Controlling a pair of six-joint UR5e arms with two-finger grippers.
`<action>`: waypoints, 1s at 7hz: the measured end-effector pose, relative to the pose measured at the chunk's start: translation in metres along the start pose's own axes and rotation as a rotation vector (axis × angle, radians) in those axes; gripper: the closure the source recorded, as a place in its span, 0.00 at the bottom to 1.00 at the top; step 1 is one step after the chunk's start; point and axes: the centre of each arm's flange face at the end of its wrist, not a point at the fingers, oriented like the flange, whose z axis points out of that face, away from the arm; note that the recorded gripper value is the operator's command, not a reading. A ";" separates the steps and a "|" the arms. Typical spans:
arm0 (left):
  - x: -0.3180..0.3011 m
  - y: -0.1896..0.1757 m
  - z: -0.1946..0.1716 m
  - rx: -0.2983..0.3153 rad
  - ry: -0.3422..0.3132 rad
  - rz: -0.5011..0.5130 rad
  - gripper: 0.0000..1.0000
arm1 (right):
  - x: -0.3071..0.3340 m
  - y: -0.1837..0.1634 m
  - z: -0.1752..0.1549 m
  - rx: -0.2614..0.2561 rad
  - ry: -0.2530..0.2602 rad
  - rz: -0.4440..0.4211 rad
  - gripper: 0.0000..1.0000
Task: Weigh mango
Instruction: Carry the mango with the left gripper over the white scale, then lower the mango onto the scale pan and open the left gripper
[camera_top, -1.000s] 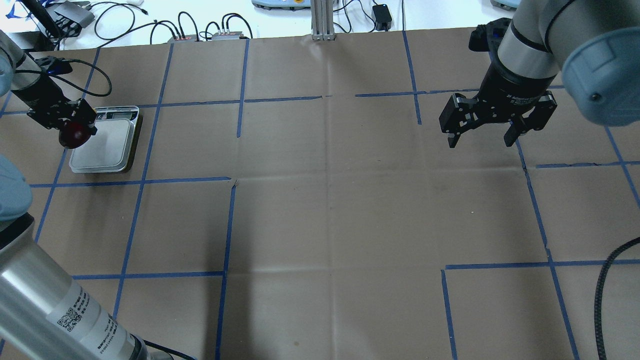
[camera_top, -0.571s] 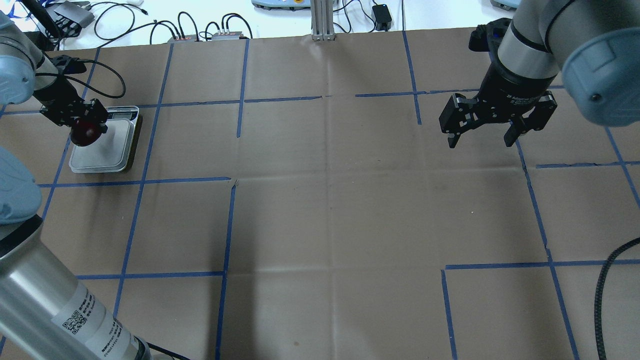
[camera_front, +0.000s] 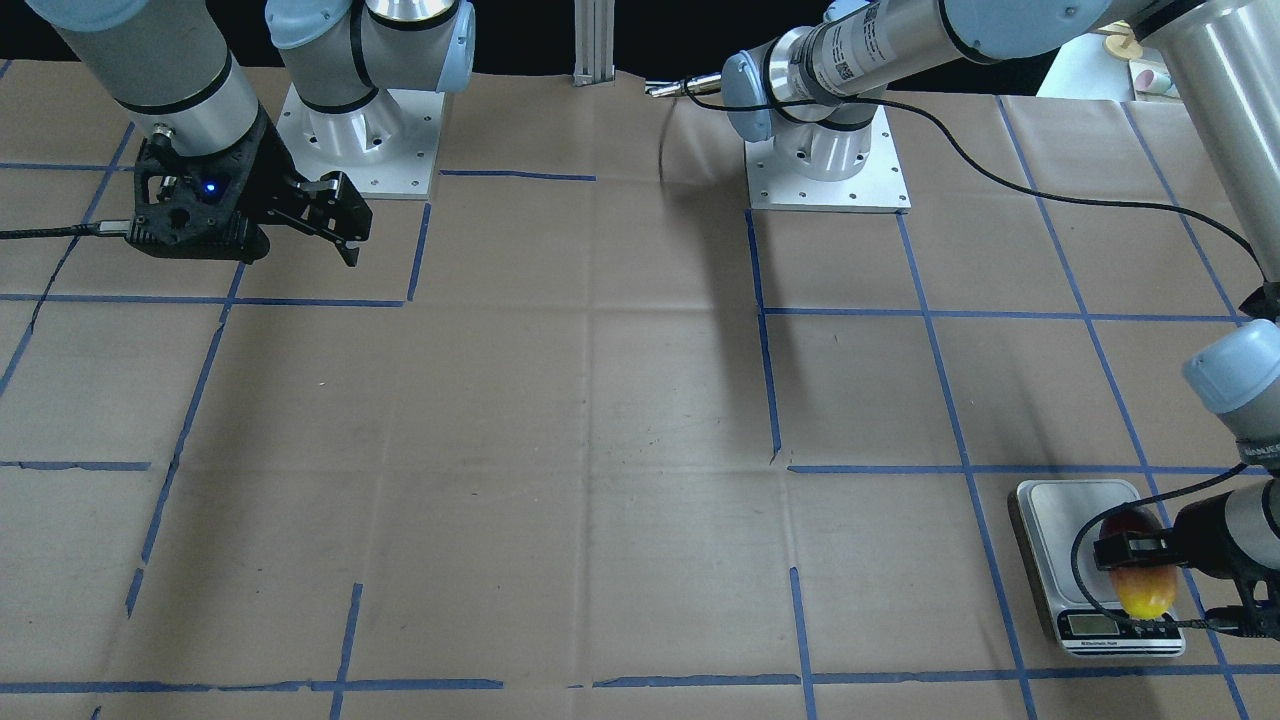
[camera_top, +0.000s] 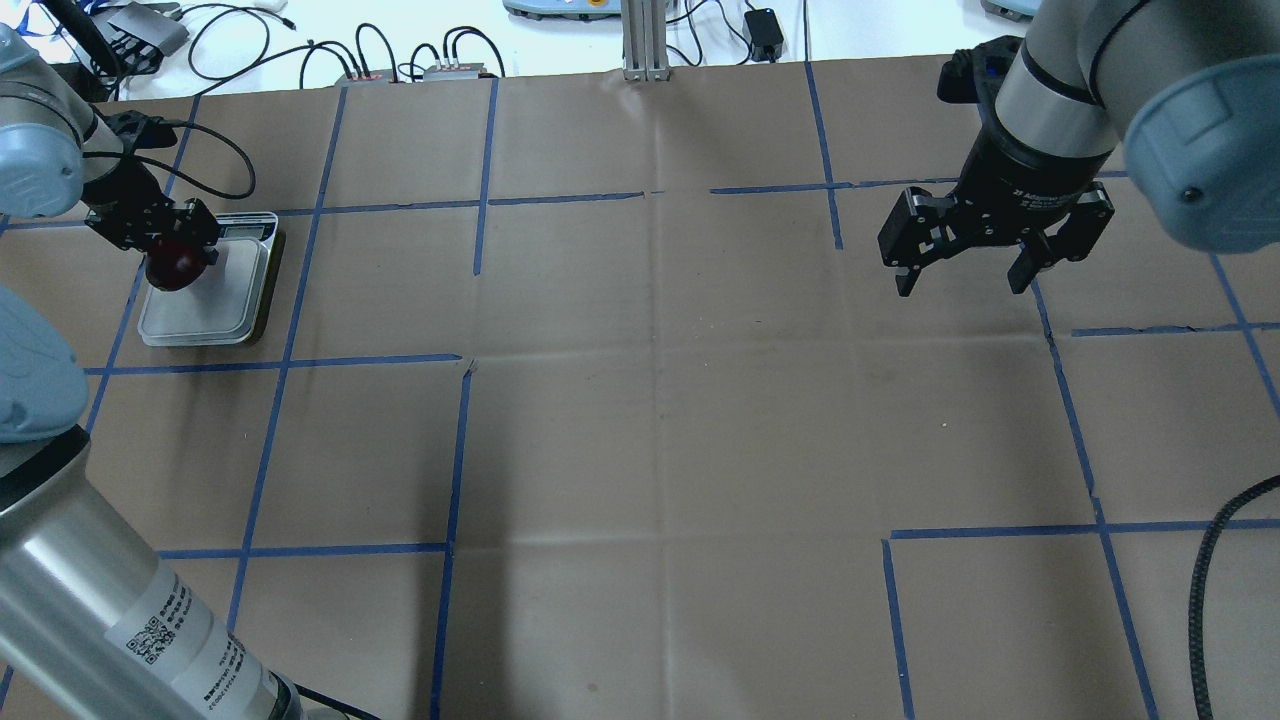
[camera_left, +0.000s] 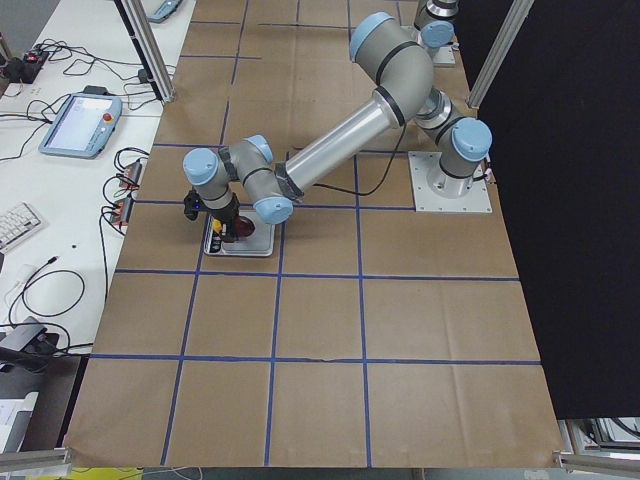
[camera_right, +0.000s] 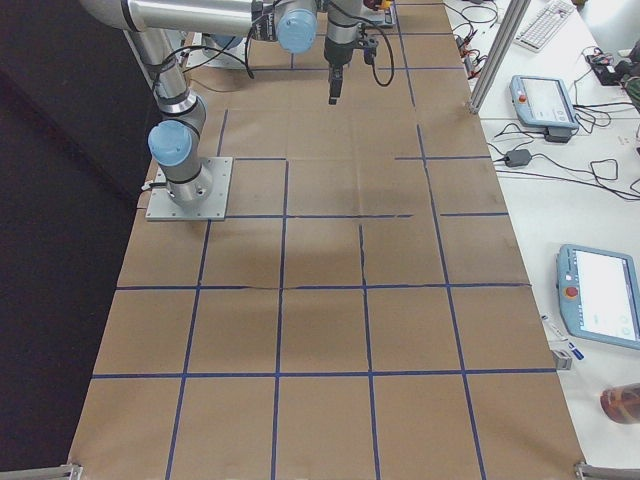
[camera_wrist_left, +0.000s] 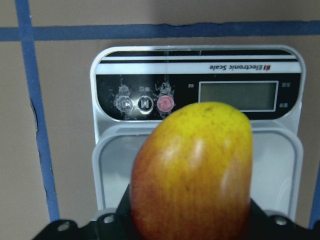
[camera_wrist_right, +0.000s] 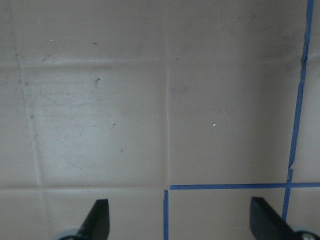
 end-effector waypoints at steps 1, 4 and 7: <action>0.001 0.001 0.002 -0.005 0.002 0.000 0.79 | 0.000 0.000 0.000 0.000 0.000 0.000 0.00; 0.002 0.002 0.004 -0.010 0.004 0.002 0.16 | 0.000 0.000 0.000 0.000 0.000 0.000 0.00; 0.003 0.003 0.007 -0.018 0.008 0.003 0.00 | 0.000 0.000 0.000 0.000 0.000 0.000 0.00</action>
